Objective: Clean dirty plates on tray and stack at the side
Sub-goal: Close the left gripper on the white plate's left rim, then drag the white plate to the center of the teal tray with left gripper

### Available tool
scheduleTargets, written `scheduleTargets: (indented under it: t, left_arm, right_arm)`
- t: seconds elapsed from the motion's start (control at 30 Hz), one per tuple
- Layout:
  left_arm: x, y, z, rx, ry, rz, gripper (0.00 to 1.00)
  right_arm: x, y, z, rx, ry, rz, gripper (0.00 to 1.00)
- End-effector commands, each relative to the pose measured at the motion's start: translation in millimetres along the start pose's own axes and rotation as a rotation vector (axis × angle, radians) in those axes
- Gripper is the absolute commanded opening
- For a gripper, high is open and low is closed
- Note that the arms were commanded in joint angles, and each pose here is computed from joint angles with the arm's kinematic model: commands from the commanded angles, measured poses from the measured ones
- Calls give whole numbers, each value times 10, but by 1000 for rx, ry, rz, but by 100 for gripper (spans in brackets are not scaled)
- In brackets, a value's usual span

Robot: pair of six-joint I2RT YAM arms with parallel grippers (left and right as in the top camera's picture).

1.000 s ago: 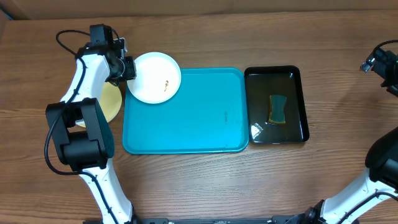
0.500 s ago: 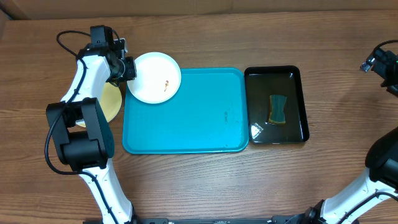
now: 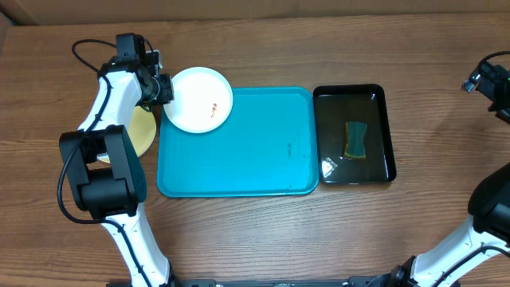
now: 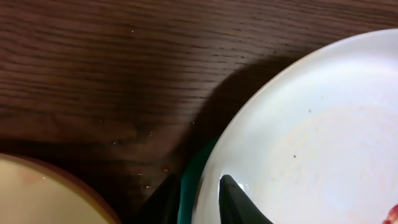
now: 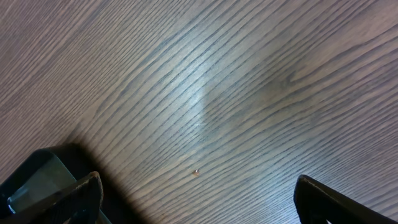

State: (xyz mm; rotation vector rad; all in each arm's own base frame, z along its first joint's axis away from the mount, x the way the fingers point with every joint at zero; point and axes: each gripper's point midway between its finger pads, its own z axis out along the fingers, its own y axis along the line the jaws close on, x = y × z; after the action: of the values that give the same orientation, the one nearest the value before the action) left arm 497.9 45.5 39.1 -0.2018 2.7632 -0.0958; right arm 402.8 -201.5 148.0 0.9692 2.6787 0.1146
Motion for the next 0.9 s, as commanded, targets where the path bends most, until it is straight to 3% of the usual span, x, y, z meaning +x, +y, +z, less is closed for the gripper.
scheduleTargets:
  t: [0.0, 0.4, 0.5, 0.7, 0.87]
  left_arm:
    - [101, 53, 115, -15, 34, 14, 23]
    - [211, 64, 185, -16, 55, 12, 18]
    - [176, 61, 176, -15, 43, 13, 4]
    - [162, -7, 39, 15, 58, 8, 4]
    - [396, -235, -63, 139, 160, -68, 4]
  right_arm:
    - [-54, 21, -79, -6, -27, -6, 100]
    - [-53, 20, -78, -6, -27, -6, 100]
    - [-54, 21, -79, -6, -27, -6, 100]
    - [-54, 21, -79, -6, -27, -6, 100]
    - [-53, 20, -78, -6, -27, -6, 100]
